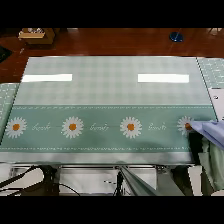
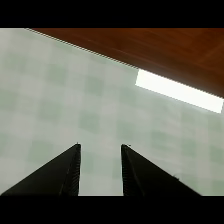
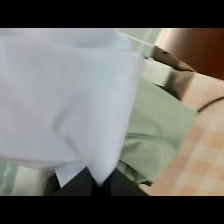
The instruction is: Fold the shirts.
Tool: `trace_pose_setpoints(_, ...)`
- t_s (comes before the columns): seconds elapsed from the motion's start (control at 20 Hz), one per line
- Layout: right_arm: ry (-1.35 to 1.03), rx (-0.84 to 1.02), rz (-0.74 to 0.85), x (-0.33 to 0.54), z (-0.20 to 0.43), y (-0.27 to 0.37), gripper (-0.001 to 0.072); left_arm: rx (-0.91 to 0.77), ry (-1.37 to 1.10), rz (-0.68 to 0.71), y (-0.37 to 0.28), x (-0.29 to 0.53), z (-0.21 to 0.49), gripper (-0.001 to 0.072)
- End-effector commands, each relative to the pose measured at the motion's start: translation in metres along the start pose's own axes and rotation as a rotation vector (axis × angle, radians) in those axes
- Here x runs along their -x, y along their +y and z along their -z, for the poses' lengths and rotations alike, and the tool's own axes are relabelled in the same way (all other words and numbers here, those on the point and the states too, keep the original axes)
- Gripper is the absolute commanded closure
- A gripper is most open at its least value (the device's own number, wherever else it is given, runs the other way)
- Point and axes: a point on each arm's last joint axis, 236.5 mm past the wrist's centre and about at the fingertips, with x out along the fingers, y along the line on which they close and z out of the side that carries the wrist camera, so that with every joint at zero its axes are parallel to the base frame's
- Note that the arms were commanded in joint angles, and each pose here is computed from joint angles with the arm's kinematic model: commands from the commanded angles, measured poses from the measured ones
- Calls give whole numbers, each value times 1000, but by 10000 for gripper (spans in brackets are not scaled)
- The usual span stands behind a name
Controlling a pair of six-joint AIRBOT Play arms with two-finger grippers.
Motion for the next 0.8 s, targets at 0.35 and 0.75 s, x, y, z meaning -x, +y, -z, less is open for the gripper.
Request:
trace_pose_setpoints(0.35, 388, 150, 425, -91, 71, -80, 438, -41, -18, -123, 46, -12, -3, 383)
trace_pose_setpoints(0.75, -64, 336, -251, -76, -94, 139, 320, -44, 22, -66, 22, -25, 8, 197)
